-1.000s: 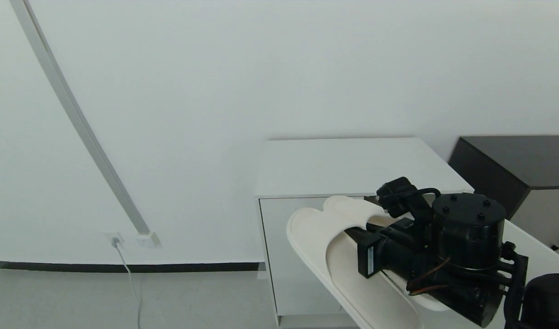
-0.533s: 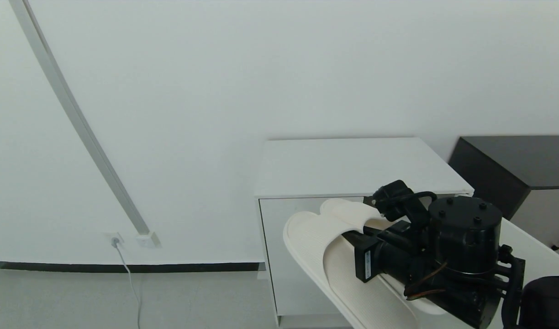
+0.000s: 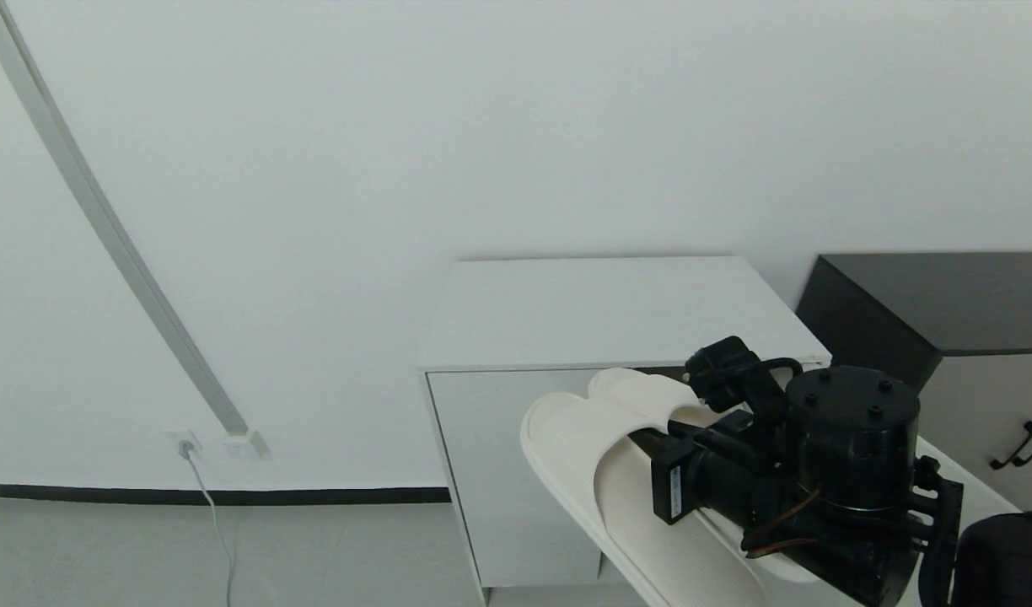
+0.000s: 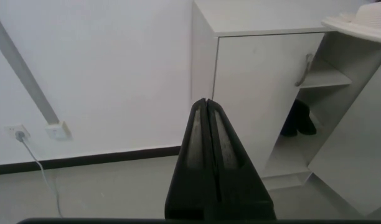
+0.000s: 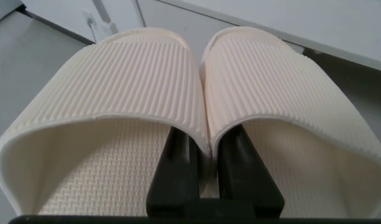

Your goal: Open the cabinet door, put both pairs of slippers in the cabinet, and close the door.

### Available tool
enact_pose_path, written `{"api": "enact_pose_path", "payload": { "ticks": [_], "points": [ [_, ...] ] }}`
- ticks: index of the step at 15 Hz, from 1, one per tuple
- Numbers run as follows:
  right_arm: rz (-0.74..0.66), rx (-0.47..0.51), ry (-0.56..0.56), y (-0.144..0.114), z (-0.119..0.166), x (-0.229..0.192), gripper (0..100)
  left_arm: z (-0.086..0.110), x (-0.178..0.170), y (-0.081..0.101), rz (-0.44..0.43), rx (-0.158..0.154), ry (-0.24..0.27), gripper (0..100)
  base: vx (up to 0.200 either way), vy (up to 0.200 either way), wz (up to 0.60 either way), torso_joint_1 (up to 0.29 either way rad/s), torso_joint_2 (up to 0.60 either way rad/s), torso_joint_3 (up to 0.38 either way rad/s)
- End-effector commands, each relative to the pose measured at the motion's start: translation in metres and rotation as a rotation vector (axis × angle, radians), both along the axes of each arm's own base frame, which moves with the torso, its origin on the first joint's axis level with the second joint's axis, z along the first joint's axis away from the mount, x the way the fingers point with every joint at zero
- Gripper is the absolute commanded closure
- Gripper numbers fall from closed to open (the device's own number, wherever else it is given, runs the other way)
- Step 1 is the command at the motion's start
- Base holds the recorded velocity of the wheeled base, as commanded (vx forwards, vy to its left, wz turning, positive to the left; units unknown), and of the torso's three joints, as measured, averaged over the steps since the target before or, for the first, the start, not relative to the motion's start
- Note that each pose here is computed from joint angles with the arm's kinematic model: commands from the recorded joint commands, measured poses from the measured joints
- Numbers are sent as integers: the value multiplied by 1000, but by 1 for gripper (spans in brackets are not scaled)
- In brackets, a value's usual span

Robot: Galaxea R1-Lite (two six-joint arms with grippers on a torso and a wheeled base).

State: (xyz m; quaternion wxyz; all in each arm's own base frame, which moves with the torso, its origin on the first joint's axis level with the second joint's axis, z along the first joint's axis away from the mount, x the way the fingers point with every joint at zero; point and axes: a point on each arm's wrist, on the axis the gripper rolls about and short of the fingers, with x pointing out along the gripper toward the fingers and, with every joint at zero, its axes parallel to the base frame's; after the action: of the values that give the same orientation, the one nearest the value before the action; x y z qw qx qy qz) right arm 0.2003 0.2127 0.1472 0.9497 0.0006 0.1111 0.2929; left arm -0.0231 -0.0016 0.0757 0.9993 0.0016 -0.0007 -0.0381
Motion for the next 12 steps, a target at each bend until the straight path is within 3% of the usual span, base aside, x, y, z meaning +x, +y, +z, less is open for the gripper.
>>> {"api": "enact_pose_path", "payload": {
  "ticks": [1, 9, 12],
  "points": [
    [1, 1, -1, 0, 0, 0, 100, 0, 0, 0, -1, 0, 1, 100, 0, -200, 0, 7, 2, -2],
    [0, -19, 16, -1, -6, 0, 100, 0, 0, 0, -1, 0, 1, 100, 0, -200, 0, 4, 5, 3],
    [-4, -31, 26, 0, -11, 2, 100, 0, 0, 0, 1, 1, 1, 100, 0, 0, 0, 0, 0, 0]
  ]
}}
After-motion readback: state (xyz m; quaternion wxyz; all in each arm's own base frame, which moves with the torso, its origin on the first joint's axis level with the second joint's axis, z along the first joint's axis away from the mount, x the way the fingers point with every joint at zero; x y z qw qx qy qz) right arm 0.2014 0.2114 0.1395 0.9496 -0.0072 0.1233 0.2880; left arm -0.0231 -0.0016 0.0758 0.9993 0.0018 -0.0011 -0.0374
